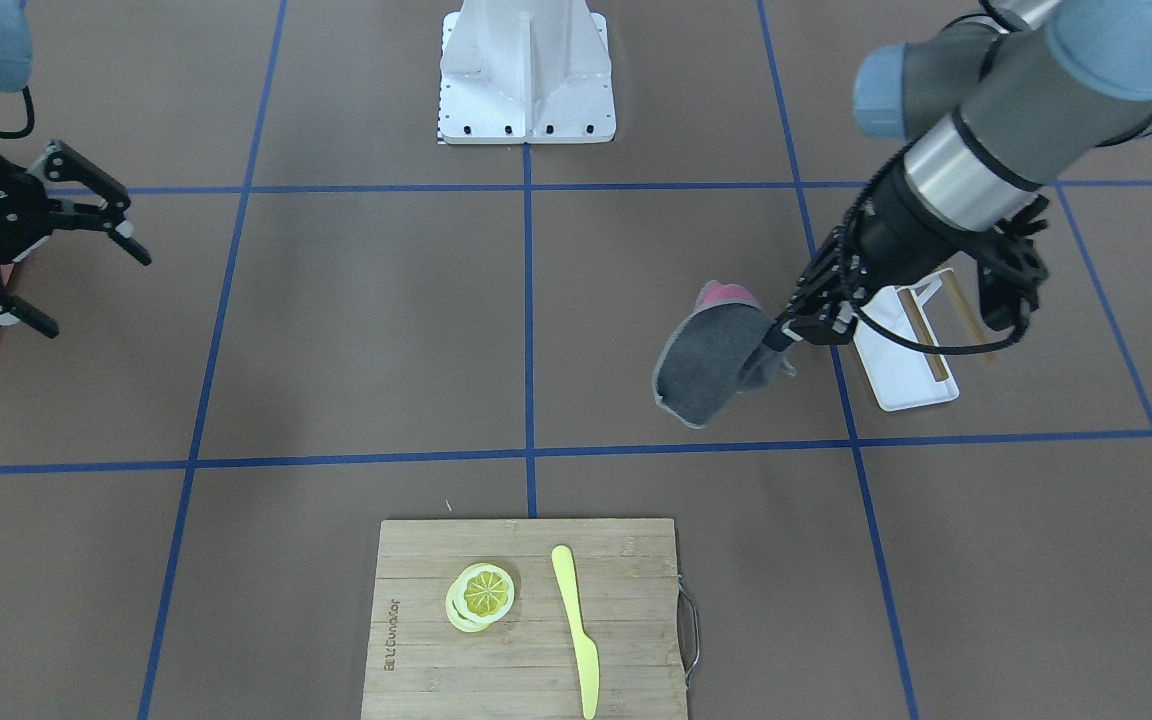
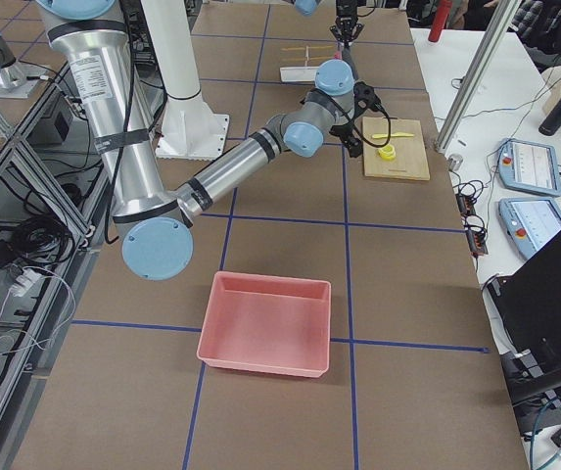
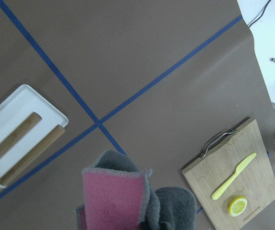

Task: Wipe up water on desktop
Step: 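Carry the cloth to table center with left gripper while right gripper approaches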

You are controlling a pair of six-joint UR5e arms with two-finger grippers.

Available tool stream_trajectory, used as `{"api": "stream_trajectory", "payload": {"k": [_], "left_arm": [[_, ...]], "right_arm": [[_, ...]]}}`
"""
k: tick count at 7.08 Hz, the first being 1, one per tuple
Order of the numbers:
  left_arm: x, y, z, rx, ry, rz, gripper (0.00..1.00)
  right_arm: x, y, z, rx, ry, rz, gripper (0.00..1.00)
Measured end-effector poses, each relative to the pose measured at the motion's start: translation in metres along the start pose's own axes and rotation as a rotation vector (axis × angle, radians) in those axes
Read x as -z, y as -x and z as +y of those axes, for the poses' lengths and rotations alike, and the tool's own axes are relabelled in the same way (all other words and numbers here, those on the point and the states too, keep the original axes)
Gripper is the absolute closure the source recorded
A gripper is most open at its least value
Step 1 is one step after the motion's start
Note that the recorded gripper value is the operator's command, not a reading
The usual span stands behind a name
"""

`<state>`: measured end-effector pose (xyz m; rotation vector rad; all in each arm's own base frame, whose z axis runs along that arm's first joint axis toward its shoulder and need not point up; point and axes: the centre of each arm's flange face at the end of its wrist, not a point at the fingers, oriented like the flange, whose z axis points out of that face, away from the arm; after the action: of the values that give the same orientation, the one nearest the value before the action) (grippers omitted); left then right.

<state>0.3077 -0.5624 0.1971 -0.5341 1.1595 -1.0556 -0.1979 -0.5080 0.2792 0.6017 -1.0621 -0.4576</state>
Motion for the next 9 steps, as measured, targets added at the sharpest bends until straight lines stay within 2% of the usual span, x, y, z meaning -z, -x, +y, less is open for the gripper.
{"api": "stream_trajectory", "payload": {"k": [2,3,5,7,9], "left_arm": [[-0.021,-0.001,0.051,0.043,0.018,0.011,1.00],[-0.027,0.001,0.066,0.050,0.030,0.008,1.00],[-0.043,0.010,0.102,0.035,0.069,-0.017,1.00],[-0.060,0.022,0.142,0.010,0.117,-0.051,1.00],[-0.077,0.037,0.174,0.003,0.144,-0.076,1.00]], "right_arm": [[-0.051,0.075,0.006,-0.007,-0.109,-0.050,0.00],[-0.071,0.108,0.013,-0.002,-0.146,-0.075,0.00],[-0.098,0.171,0.021,0.037,-0.182,-0.135,0.00],[-0.118,0.219,0.027,0.065,-0.236,-0.127,0.00],[-0.126,0.236,0.030,0.071,-0.269,-0.107,0.00]]}}
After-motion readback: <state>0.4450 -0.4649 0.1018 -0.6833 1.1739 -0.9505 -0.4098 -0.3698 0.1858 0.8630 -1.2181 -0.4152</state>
